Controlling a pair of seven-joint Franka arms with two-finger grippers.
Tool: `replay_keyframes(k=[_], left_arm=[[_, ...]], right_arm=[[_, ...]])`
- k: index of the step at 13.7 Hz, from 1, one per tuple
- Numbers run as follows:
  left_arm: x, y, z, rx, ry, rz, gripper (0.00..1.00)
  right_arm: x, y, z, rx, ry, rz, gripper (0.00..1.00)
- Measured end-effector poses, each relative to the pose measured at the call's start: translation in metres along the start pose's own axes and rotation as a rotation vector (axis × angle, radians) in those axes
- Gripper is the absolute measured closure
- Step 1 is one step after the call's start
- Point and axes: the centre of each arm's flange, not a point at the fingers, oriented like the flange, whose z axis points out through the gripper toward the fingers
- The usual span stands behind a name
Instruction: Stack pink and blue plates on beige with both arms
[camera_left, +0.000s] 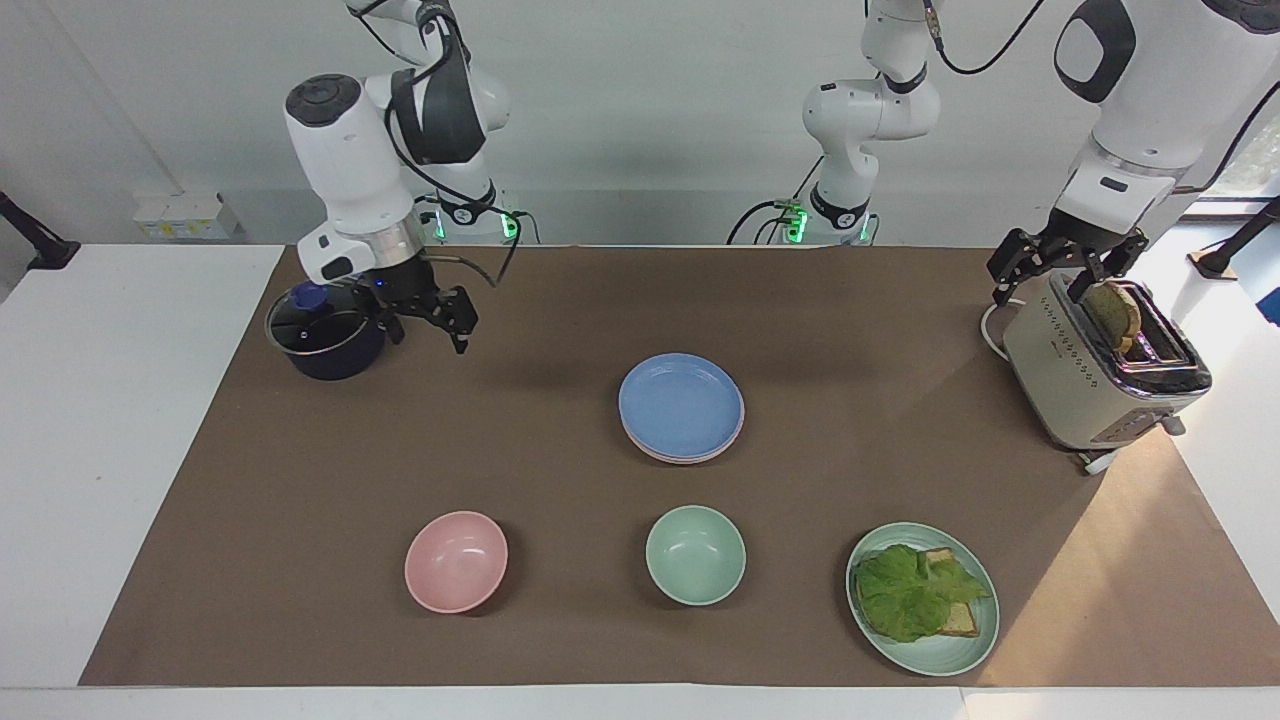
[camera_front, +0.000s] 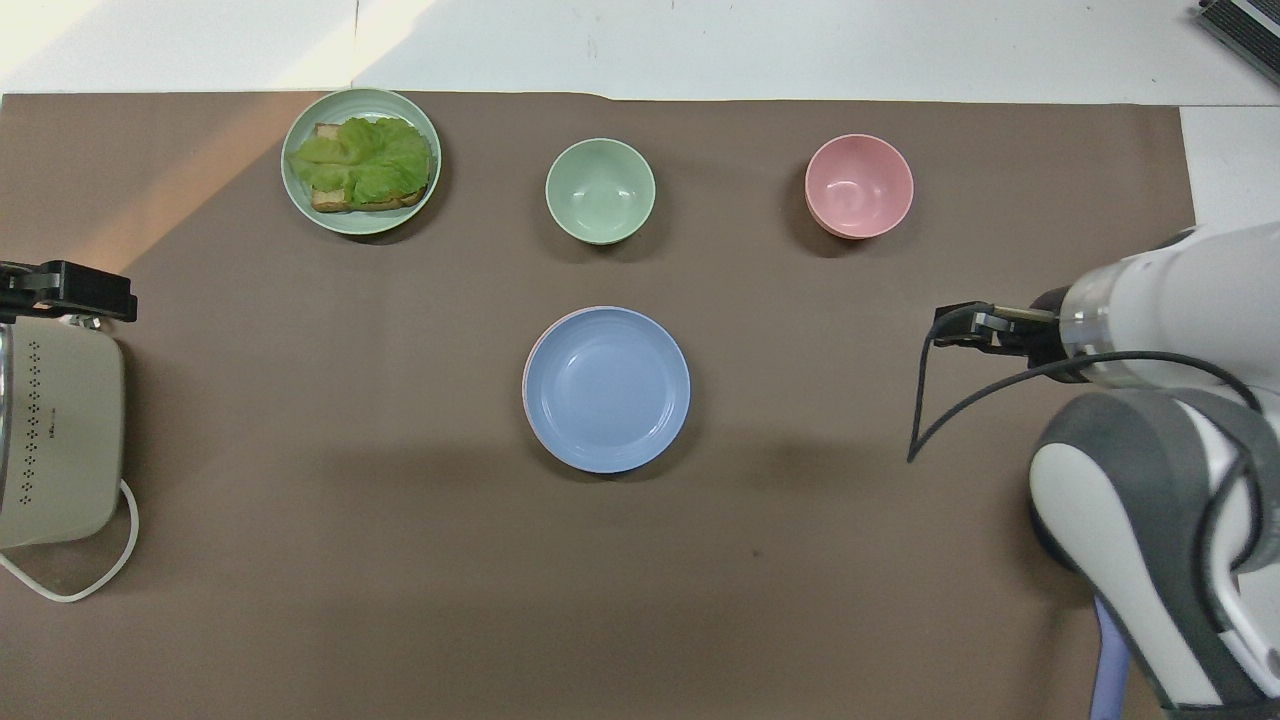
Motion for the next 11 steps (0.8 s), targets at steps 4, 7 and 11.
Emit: replay_keyframes(k=[4,7,11], left_arm=[[0.000,0.000,0.000,0.000,0.000,0.000,0.00],[0.000,0.000,0.000,0.000,0.000,0.000,0.00],[0.000,0.000,0.000,0.000,0.000,0.000,0.00]], right_arm=[[0.011,0.032,-0.082,-0.065,-0.018,-0.042,0.00],[0.013,0.034,-0.112,-0.080,-0.075,-0.044,0.00],[0.033,0.022,-0.114,-0.080,-0.103,-0.058,0.00]])
